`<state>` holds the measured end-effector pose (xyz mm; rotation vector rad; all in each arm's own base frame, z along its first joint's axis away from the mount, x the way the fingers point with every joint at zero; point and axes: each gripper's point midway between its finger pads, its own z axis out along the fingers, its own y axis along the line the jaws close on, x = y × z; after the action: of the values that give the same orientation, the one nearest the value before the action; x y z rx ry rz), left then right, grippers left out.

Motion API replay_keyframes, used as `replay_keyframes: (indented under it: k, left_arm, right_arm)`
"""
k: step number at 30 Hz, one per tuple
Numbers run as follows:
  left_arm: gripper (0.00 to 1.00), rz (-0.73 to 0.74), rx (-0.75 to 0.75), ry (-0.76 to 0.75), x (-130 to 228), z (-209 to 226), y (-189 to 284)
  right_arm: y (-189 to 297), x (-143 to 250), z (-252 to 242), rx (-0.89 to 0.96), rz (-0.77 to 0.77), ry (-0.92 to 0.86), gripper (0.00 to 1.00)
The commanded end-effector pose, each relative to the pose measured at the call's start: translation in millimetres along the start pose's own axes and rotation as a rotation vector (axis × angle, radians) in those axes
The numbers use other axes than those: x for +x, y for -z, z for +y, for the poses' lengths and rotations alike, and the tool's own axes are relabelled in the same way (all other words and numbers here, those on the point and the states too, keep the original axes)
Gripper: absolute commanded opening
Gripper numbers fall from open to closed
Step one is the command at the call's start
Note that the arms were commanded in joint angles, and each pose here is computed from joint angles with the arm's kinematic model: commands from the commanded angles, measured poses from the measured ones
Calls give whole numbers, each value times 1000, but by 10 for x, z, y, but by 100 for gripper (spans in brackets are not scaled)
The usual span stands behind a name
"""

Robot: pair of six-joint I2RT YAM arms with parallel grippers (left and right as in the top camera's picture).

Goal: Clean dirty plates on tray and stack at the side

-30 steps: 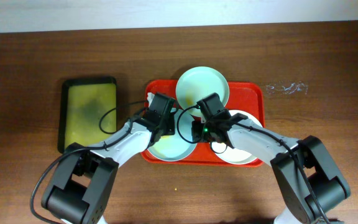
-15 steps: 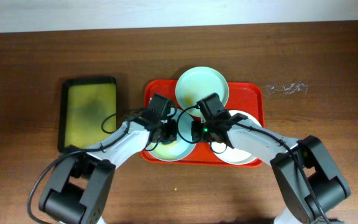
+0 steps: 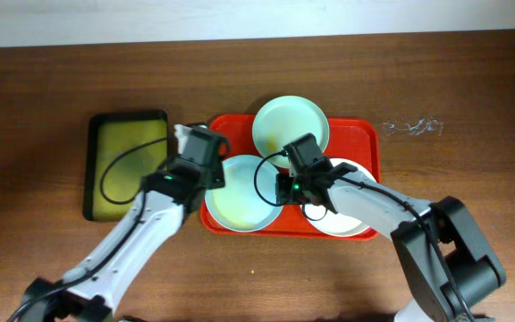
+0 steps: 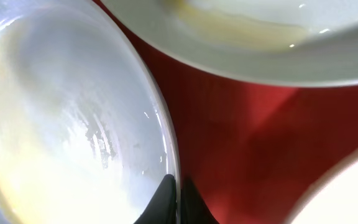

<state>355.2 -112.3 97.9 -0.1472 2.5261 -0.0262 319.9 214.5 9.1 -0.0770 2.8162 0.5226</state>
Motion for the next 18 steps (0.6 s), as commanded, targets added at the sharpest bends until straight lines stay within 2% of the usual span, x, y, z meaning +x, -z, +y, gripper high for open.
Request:
replay_keyframes:
  k: [1,3,7,9,13,18]
  left_arm:
    - [0,82,34,126,7,390,21]
    - [0,122,-40,206,46,780,-5]
    - [0,138,-123,273,76,1132,-3]
    - [0,141,-131,277,82,1162,0]
    - [0,144,-132,278,91,1165,1]
    - [0,146,-132,278,95,1164,2]
  right_arm:
    - [480,-270,230,90,-146,145,4]
    - [875,-513,329,310,-272,288,4]
    - [1628,-918,657,621,-501,512,4]
    - [2040,-1021,797,883,-612,692,4]
    - [2388,-1053,989,1137,-643,885,4]
    - [2704,-1154,1059,1354,-599,983,4]
